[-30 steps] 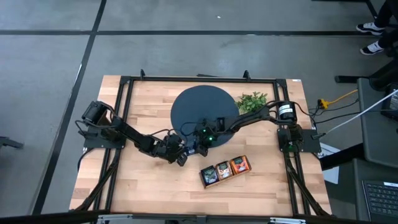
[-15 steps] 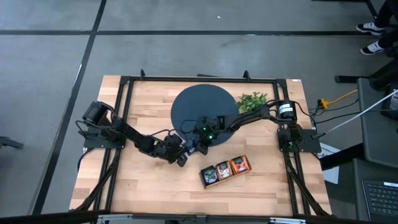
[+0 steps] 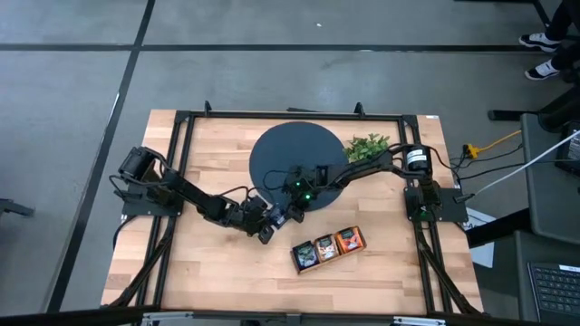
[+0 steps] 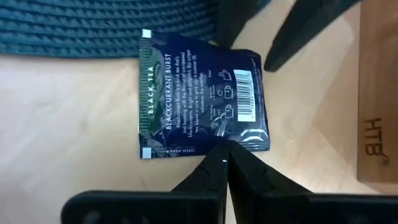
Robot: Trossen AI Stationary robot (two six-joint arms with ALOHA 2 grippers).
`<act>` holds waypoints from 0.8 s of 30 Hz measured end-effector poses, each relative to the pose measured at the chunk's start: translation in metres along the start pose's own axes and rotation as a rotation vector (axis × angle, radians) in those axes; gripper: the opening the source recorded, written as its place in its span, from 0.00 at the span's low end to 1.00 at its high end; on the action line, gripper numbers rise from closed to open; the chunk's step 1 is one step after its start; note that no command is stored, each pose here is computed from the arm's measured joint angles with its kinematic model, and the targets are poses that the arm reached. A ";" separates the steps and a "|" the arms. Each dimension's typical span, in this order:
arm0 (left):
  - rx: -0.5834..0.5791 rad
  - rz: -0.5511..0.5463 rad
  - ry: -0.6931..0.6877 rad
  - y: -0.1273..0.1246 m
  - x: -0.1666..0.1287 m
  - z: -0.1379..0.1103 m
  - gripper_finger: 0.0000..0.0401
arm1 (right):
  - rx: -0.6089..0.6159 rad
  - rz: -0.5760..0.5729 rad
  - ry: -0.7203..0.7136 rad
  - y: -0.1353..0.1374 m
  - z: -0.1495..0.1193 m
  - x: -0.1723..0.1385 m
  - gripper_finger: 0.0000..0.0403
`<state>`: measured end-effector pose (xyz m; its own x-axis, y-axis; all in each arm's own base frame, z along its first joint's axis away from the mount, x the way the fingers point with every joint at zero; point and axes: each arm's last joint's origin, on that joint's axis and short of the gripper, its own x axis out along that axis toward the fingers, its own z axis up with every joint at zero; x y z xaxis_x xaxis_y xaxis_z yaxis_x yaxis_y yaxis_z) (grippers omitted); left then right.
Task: Pick & Place Tea
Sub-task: Put the purple tea bag into the left section of the wooden organizer
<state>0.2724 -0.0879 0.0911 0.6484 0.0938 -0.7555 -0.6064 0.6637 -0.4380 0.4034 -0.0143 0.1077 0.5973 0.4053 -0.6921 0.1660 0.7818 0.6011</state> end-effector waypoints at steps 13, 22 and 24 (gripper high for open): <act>-0.023 -0.018 0.000 -0.005 -0.003 -0.009 0.02 | 0.007 0.005 0.010 0.000 0.000 0.000 0.40; 0.017 -0.043 -0.086 -0.005 0.000 0.002 0.02 | 0.009 0.028 0.024 0.001 -0.001 0.000 0.40; 0.016 -0.039 -0.100 -0.005 0.000 0.003 0.02 | 0.010 0.028 0.024 0.001 -0.001 0.000 0.40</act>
<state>0.2771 -0.0887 0.0944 0.7148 0.1408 -0.6850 -0.5725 0.6803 -0.4576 0.4026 -0.0133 0.1079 0.5832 0.4384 -0.6838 0.1571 0.7651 0.6245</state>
